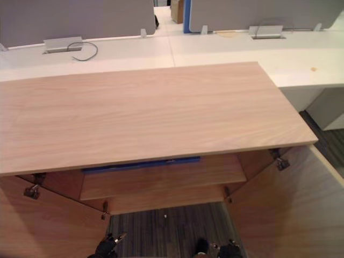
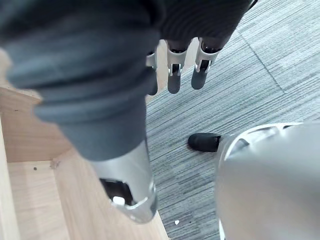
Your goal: Walk over to the cabinet, pick up the folder, carry it to the office cabinet, place the folder inside the office cabinet, then close the office cabinet door
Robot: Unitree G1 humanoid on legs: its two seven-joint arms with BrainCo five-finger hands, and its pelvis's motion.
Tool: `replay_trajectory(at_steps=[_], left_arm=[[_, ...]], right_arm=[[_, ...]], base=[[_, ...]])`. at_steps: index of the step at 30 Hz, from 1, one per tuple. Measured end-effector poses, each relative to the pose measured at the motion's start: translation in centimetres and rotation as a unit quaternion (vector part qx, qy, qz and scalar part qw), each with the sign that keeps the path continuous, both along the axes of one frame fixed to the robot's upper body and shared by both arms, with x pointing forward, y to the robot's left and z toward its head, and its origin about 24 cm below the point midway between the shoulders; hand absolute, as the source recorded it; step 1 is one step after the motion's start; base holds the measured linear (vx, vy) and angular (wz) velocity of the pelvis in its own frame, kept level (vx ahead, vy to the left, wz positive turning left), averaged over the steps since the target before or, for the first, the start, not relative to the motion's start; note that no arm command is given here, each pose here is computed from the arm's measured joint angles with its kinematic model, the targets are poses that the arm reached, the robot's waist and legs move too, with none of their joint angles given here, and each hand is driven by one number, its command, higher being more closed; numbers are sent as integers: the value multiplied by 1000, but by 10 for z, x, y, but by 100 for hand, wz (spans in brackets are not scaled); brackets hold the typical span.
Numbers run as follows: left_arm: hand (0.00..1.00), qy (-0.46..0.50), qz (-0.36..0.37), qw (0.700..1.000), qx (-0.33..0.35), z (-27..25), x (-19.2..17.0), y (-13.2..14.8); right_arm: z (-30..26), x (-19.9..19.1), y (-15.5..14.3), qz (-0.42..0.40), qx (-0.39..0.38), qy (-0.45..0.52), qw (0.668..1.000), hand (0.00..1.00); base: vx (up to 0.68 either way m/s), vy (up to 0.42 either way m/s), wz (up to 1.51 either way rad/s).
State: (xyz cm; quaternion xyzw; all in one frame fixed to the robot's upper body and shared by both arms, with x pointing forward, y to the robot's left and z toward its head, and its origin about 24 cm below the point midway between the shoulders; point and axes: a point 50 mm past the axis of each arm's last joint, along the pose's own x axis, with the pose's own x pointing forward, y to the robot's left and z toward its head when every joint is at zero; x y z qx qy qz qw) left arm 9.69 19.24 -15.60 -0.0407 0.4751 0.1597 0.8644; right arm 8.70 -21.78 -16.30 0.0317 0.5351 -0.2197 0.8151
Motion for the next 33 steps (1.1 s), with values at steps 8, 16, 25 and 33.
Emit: replay_trajectory(at_steps=[8, 16, 25, 33], left_arm=[[0, -7, -44, 999, 9, 2, 6, 0], [0, 6, 5, 1000, 7, 0, -3, 9], [0, 14, 54, 998, 0, -2, -13, 14], [0, 38, 59, 998, 5, -5, -29, 17]], right_arm=[[0, 2, 5, -2, 5, -6, 1000, 0], [0, 5, 9, -8, 8, -16, 1000, 0], [2, 3, -3, -47, -2, -23, 999, 0], [-1, -4, 12, -31, 13, -19, 999, 0]], base=[[-48, 29, -4], [-1, -39, -24], [60, 29, -92], [141, 74, -33]])
